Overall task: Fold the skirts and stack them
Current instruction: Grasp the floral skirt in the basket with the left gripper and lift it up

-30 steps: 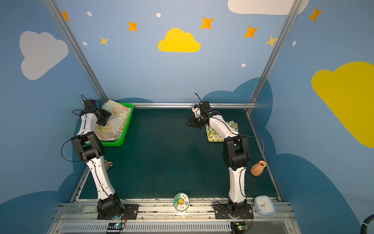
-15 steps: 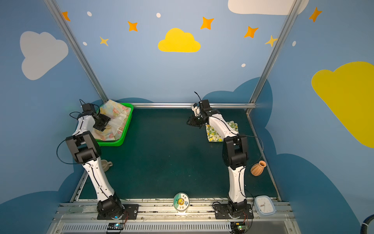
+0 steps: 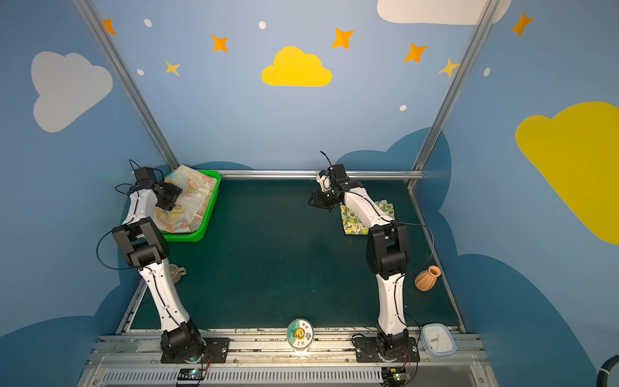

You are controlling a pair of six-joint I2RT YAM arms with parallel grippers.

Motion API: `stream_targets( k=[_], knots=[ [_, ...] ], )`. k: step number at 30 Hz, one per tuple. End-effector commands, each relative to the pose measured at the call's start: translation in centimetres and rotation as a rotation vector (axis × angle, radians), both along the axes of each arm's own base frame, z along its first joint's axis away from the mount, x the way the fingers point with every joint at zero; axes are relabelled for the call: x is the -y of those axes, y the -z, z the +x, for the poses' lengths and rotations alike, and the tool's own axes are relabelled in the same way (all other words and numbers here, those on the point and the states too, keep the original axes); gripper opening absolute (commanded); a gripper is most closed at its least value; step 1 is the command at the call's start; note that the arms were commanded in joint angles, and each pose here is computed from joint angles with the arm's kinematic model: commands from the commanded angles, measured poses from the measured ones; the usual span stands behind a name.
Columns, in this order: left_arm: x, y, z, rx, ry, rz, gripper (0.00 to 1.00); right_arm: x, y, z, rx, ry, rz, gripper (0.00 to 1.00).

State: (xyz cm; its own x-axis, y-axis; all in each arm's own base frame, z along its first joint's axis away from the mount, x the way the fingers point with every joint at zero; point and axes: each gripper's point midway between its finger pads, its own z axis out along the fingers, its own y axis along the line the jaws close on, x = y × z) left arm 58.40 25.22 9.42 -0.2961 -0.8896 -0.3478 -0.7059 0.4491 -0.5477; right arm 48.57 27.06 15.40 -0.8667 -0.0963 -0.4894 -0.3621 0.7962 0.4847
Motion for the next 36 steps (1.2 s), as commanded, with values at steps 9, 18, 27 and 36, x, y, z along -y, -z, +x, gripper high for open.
stream_targets(
  k=[9, 18, 27, 36],
  knots=[
    [-1.8, 2.6, 0.6, -0.008, -0.023, -0.013, 0.47, -1.0, 0.5, 0.4, -0.031, -0.012, -0.004, 0.43],
    [1.2, -1.3, 1.7, 0.123, 0.053, -0.105, 0.04, -1.5, -0.7, 0.3, -0.006, -0.013, 0.003, 0.43],
    [6.4, -14.9, 1.1, 0.307, 0.160, -0.052, 0.04, -1.7, -4.6, -0.8, 0.072, -0.025, 0.050, 0.42],
    [12.9, -32.9, -3.1, 0.592, 0.286, 0.071, 0.04, -0.4, -8.6, -4.6, 0.164, -0.030, 0.096, 0.43]
  ],
)
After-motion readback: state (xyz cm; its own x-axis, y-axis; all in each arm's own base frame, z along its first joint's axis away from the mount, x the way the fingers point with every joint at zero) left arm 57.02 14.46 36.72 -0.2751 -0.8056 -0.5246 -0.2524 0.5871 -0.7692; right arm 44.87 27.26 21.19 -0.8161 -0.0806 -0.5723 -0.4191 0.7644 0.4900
